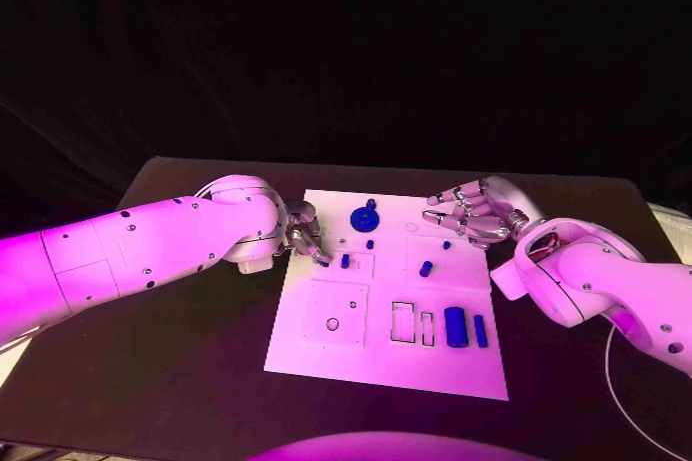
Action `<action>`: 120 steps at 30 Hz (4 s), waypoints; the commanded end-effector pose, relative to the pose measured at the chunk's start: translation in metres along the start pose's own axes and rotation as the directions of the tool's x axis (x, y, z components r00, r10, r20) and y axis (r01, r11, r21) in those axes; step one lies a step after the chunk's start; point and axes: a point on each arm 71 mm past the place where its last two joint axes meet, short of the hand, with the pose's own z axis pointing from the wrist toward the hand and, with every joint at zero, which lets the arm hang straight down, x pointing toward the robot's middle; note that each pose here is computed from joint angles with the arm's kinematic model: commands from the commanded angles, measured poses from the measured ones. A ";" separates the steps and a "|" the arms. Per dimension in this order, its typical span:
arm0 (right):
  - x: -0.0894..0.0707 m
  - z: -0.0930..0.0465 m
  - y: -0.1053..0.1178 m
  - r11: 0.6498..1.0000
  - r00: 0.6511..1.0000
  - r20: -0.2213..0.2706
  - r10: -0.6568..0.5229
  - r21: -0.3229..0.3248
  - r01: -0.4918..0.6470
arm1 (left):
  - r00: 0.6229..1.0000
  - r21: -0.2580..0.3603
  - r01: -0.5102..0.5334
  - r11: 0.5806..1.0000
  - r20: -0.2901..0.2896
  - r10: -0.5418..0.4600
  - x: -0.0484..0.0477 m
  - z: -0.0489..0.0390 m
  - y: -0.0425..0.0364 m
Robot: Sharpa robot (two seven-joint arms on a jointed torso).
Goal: Assemble the parts on the task board
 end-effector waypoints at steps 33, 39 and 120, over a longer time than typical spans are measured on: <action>0.002 -0.001 0.002 1.000 1.000 -0.017 -0.009 -0.020 0.009 | 0.996 -0.059 -0.040 0.997 -0.076 0.036 0.0089 0.0085 -0.0037; 0.002 -0.001 0.002 1.000 1.000 -0.018 -0.009 -0.021 0.009 | 0.997 -0.065 -0.039 0.997 -0.068 0.034 0.0078 0.0095 -0.0033; 0.010 -0.001 -0.008 1.000 0.999 -0.054 0.001 0.001 -0.001 | 0.937 0.346 0.148 0.927 0.251 -0.243 -0.0322 -0.0118 -0.0136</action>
